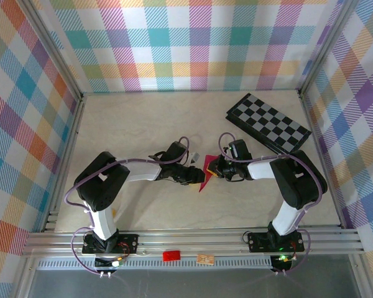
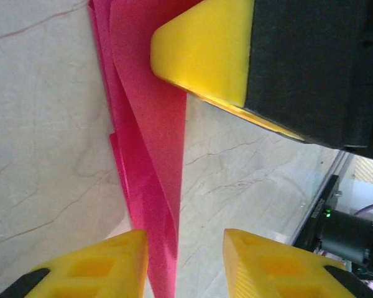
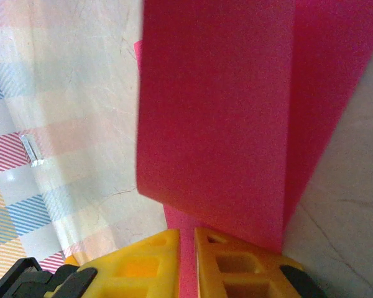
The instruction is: Fold a paper plane with a square sheet of paper (pick it up from the middle)
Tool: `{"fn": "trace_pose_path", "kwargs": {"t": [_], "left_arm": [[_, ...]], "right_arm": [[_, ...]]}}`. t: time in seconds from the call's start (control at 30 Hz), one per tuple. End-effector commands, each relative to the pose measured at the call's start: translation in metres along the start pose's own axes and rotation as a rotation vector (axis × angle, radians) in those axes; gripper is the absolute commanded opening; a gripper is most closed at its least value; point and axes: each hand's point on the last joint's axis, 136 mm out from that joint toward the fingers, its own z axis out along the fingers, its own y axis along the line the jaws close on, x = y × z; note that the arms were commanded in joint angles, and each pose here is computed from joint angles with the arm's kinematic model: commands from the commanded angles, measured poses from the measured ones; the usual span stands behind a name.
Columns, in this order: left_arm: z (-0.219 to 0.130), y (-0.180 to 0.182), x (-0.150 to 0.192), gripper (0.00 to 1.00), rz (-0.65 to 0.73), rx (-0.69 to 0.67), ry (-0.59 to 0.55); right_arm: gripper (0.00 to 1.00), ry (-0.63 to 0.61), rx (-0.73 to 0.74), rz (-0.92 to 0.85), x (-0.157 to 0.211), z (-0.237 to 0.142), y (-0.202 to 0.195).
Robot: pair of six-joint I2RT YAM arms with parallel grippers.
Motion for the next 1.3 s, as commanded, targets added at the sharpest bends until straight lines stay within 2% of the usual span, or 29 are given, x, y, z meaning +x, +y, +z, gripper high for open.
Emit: {"fn": "trace_pose_path", "kwargs": {"t": [0.0, 0.43, 0.7, 0.83, 0.97, 1.17, 1.27], "left_arm": [[-0.001, -0.010, -0.005, 0.35, -0.002, 0.049, -0.003], [0.012, -0.001, -0.003, 0.31, -0.030, 0.055, 0.025], [0.016, 0.002, -0.003, 0.18, -0.043, 0.072, 0.027], [0.016, 0.007, 0.005, 0.07, -0.046, 0.086, 0.048], [0.017, 0.015, 0.019, 0.02, -0.035, 0.093, 0.081], [0.021, 0.020, 0.038, 0.04, -0.010, 0.126, 0.152], [0.020, 0.024, 0.040, 0.10, -0.004, 0.110, 0.162]], "right_arm": [[0.16, 0.040, 0.076, 0.039, 0.011, 0.003, -0.023], [0.17, 0.041, 0.067, 0.038, 0.010, 0.003, -0.021], [0.17, 0.042, 0.073, 0.041, 0.011, 0.003, -0.023], [0.17, 0.043, 0.081, 0.046, 0.011, 0.004, -0.025], [0.17, 0.043, 0.090, 0.047, 0.012, 0.004, -0.028], [0.17, 0.050, 0.099, 0.055, 0.012, 0.006, -0.031], [0.17, 0.050, 0.102, 0.053, 0.012, 0.006, -0.030]]}}
